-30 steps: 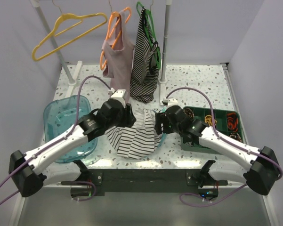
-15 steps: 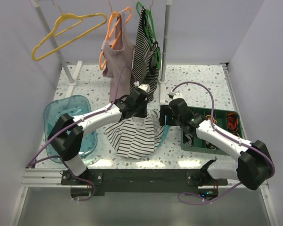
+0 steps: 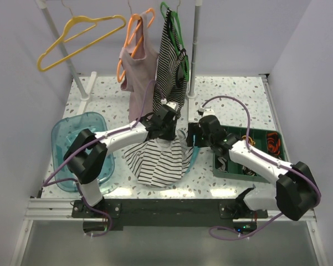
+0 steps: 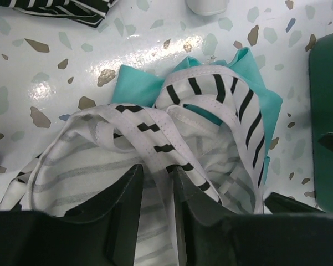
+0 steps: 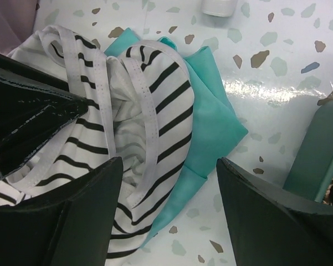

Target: Place the tank top on the hanger

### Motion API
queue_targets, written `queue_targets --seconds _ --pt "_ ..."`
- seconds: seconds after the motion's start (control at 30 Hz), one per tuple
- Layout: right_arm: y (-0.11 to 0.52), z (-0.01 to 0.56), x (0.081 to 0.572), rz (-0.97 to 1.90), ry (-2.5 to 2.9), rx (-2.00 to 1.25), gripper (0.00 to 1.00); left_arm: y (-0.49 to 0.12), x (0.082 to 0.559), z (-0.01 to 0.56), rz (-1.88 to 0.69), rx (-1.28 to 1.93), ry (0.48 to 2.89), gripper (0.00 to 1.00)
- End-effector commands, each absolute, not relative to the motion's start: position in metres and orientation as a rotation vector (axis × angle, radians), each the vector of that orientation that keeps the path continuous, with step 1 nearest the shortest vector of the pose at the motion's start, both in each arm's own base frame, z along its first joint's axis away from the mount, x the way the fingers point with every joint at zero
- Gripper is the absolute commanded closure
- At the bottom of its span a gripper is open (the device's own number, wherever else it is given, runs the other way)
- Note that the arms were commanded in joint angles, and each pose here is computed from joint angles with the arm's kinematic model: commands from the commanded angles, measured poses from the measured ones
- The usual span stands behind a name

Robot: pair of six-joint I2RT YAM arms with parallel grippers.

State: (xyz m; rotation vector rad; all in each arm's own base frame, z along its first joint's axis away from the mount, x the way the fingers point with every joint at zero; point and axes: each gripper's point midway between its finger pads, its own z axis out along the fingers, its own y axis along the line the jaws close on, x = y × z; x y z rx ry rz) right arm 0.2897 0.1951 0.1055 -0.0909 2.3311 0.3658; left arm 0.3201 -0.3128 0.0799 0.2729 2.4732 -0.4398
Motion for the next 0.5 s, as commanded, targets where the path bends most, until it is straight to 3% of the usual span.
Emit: queue_targets --seconds 0.0,0.2,0.47 --pt "0.208 0.113 0.309 0.391 2.285 -0.101 0.28 -0.333 0.333 0.101 -0.564 0.263 2.395 0.70" --pt "0.209 0.117 0.326 0.374 2.259 -0.069 0.28 -0.327 0.329 0.109 -0.607 0.234 2.372 0.99" --pt "0.224 0.111 0.353 0.358 2.262 -0.054 0.32 -0.303 0.323 0.132 -0.609 0.178 2.317 1.00"
